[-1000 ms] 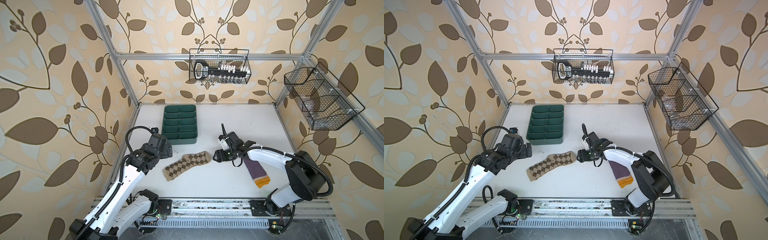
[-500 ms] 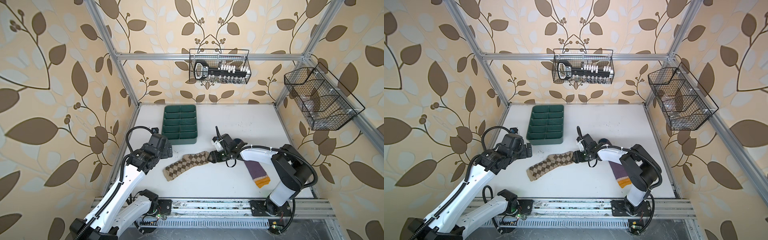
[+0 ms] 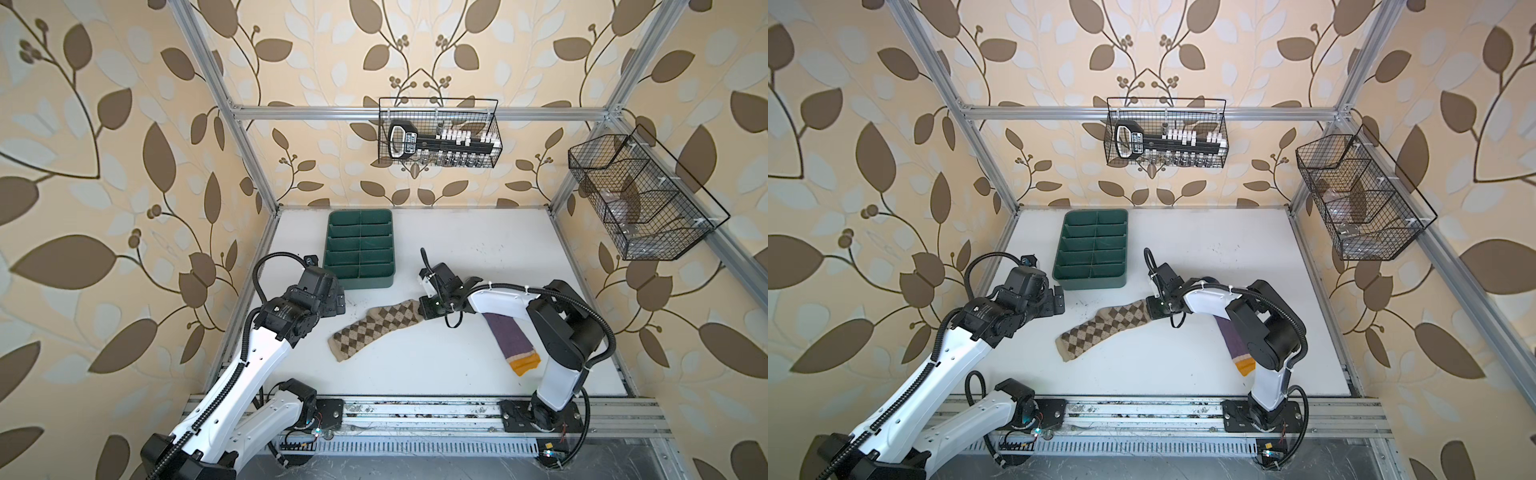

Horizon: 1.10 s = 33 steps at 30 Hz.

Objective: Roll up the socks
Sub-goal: 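Pull the argyle sock toward the robot with the right gripper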

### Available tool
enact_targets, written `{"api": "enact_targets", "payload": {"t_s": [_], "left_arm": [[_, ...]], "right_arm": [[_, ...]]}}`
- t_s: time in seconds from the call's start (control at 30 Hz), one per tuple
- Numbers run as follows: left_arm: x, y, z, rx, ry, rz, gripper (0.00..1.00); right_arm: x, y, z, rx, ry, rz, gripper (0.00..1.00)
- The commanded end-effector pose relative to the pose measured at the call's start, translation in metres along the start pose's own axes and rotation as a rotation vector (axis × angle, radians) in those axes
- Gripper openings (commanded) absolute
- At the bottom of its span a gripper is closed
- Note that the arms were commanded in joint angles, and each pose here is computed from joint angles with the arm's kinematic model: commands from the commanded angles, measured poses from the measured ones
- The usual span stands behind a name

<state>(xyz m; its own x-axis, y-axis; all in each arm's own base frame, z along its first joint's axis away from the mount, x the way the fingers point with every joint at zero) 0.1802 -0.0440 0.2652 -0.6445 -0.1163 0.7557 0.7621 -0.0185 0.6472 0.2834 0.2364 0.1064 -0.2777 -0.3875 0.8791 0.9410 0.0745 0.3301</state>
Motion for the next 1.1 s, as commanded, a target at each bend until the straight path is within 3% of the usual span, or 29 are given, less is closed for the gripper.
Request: {"api": "enact_targets", "payload": {"t_s": [0.0,0.23,0.33,0.43,0.5,0.6,0.73,0.83,0.97,1.07], "left_arm": [[0.0,-0.001,0.002,-0.001,0.023,-0.011,0.99],[0.002,-0.001,0.002,0.004,0.011,-0.022,0.99],[0.003,-0.001,0.002,0.006,0.007,-0.025,0.99],[0.002,-0.001,0.001,0.005,0.001,-0.022,0.99],[0.002,-0.001,0.001,0.004,-0.002,-0.019,0.99],[0.002,-0.001,0.001,0.005,-0.002,-0.019,0.99],[0.006,0.0,0.002,0.015,-0.018,-0.045,0.99],[0.012,0.002,0.003,0.039,-0.031,-0.086,0.99],[0.022,0.005,0.011,0.144,0.01,-0.167,0.99],[0.033,0.004,0.02,0.211,0.046,-0.208,0.99]], "right_arm": [[-0.004,-0.005,-0.019,0.051,-0.228,0.035,0.12],[0.011,0.021,-0.063,0.069,-0.587,-0.001,0.13],[0.012,0.033,-0.076,0.058,-0.674,-0.009,0.26],[0.016,0.046,-0.071,0.074,-0.69,-0.032,0.52],[0.027,0.055,-0.057,0.103,-0.676,-0.086,0.68],[0.056,0.06,-0.021,0.19,-0.61,-0.209,0.75],[0.11,0.048,0.041,0.331,-0.435,-0.424,0.77],[0.128,0.012,0.073,0.498,-0.31,-0.505,0.77],[0.129,-0.052,0.102,0.809,-0.17,-0.538,0.76],[0.119,-0.082,0.117,0.904,-0.117,-0.487,0.75]]}}
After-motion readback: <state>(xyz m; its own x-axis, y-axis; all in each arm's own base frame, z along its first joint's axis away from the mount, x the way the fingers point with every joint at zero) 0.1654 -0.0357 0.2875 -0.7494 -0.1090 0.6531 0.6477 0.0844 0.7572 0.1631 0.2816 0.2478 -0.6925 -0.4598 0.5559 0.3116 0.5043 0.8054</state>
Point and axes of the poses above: each gripper's point midway between its finger pads, its own x axis back along the fingers, its own z axis along the line the jaws close on, y = z × x, the point moved 10 cm from there along x, back along the fingers, and after that the axes turned 9 degrees about -x, right-handed, at the moved point
